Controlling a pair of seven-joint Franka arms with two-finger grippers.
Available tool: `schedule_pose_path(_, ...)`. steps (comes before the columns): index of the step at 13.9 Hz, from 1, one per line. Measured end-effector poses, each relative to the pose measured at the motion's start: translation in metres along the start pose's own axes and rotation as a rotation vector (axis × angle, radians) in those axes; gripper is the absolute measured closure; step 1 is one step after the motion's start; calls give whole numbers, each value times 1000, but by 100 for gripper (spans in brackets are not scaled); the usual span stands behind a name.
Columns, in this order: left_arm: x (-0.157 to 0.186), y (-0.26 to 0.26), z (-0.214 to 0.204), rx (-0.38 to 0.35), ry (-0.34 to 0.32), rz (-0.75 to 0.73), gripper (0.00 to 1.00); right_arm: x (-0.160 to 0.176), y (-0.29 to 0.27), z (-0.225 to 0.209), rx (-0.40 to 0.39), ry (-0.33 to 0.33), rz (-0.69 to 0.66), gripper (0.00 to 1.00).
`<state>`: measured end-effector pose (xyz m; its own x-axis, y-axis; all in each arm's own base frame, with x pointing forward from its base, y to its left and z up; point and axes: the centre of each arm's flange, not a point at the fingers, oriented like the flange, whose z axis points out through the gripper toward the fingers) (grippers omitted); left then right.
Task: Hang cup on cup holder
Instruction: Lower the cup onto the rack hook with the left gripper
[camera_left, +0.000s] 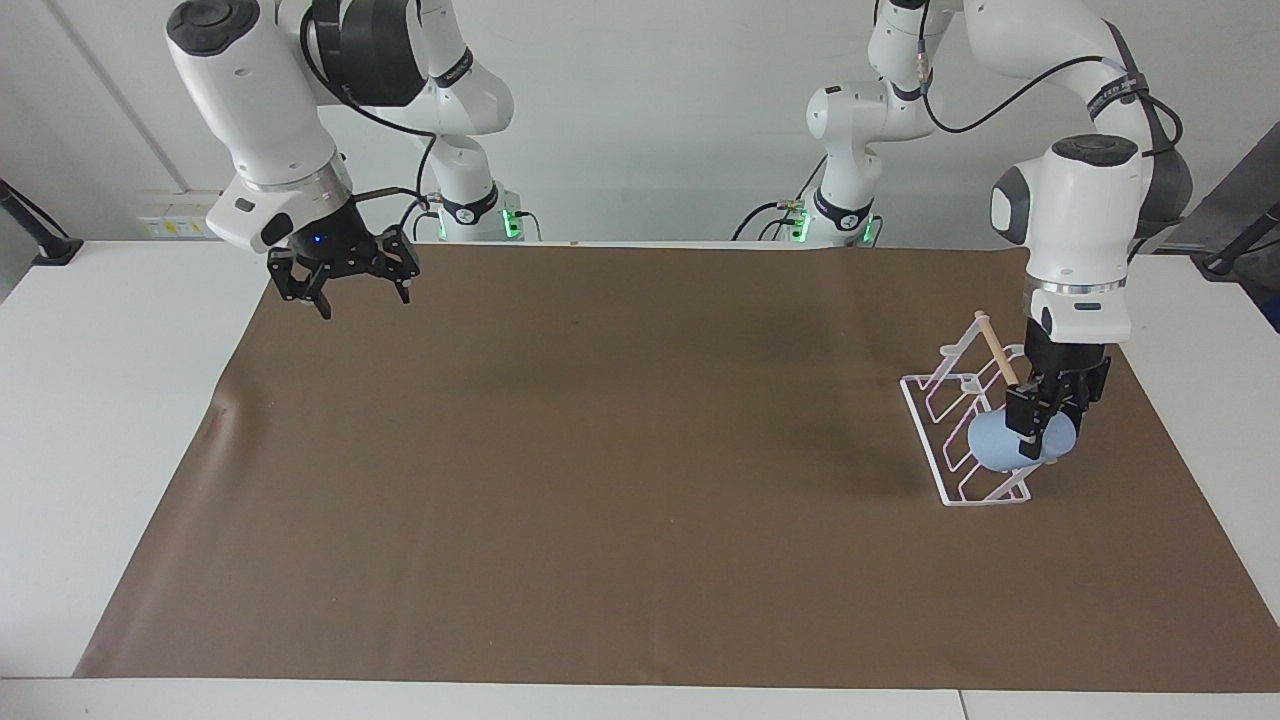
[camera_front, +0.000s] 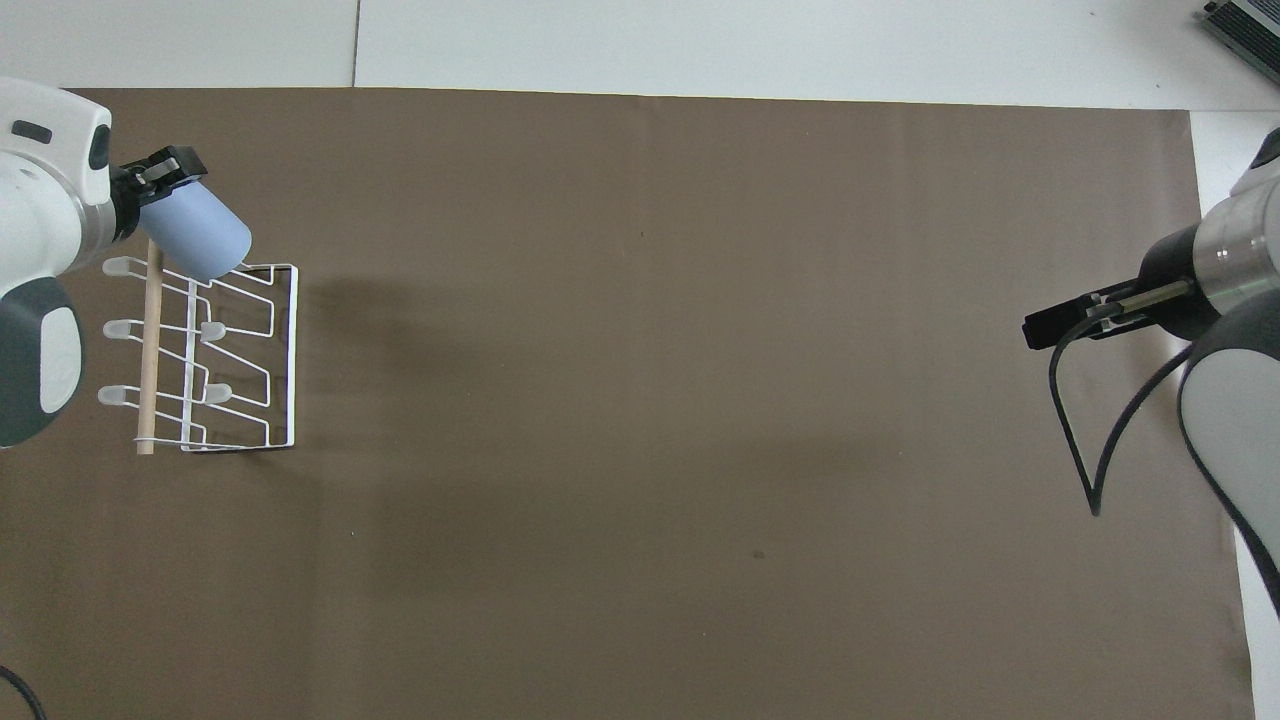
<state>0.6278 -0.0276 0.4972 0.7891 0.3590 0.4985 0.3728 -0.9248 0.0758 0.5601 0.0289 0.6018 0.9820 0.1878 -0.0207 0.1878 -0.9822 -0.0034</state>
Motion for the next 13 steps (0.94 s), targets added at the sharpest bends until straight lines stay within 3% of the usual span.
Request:
schedule_pose_path(3,-5,-2,1,7,-6,8,31,-7,9,-16,-7,-13,63,0)
schedule_pose_path(6,-13,-4,4,9,-12,13,31,-11,39,-7,-7,-16,117,0)
schedule_pose_path(11,-26,-8,8,15,-29,25,31,-8,33,15,-9,-4,135,0)
schedule_pose_path(13,-28,-8,8,16,-30,43,14,-11,36,14,-9,-2,154,0)
